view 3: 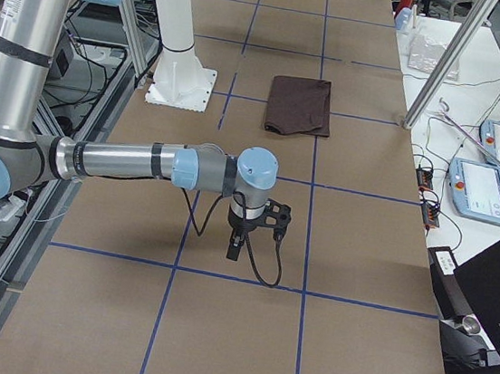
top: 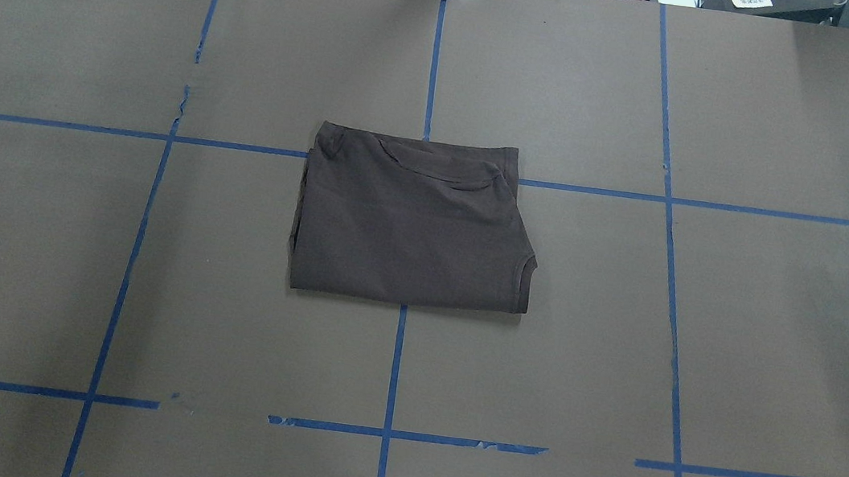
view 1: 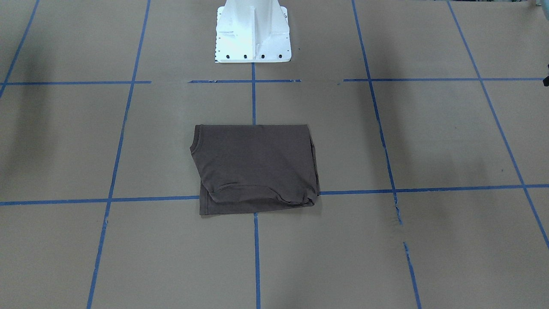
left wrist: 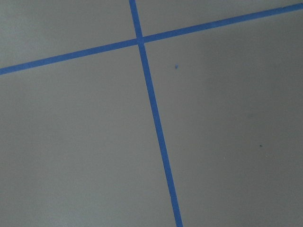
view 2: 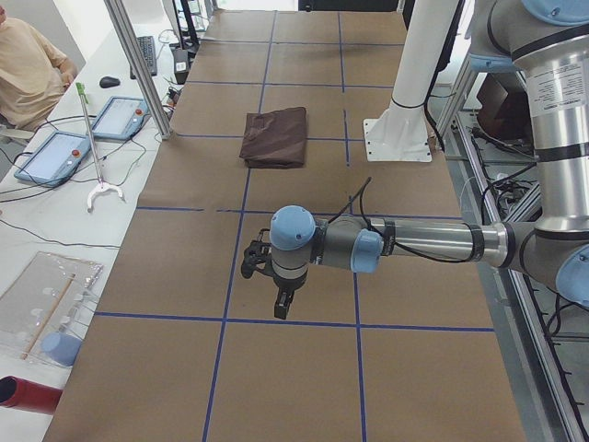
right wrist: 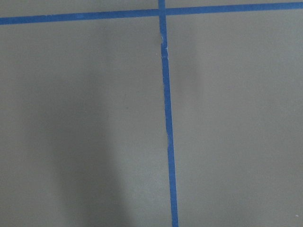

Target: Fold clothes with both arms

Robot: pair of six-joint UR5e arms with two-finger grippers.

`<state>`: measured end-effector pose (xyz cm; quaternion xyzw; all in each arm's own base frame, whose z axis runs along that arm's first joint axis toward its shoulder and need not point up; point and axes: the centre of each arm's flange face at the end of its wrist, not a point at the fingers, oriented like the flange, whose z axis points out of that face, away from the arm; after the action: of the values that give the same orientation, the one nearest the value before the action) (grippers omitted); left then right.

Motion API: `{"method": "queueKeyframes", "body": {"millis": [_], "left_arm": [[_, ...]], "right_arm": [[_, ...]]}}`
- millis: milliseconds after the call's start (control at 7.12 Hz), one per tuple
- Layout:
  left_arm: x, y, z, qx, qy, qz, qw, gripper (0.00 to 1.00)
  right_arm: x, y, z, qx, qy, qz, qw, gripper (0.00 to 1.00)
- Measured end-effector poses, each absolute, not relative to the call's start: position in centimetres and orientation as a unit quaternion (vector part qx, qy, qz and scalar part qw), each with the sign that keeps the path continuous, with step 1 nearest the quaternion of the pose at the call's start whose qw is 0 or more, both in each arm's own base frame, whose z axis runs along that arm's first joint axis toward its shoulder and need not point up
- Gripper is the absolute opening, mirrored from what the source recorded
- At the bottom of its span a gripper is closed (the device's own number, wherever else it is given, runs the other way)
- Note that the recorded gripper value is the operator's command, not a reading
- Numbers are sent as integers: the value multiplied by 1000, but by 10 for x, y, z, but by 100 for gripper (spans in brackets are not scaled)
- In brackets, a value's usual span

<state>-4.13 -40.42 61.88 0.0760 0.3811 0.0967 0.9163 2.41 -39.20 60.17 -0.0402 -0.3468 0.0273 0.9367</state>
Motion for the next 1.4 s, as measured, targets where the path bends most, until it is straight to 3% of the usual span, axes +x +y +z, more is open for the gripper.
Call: {"method": "queueKeyframes", "body": {"millis": [983,1405], "left_arm": [[-60,-400,651,57,283,82,954,100],[-46,-393,649,49,371,81,924,100]], "right_arm": [[23,-397,585,-18,-350,19,936,100],[23,-396,588,-24,-349,24,937,100]]}}
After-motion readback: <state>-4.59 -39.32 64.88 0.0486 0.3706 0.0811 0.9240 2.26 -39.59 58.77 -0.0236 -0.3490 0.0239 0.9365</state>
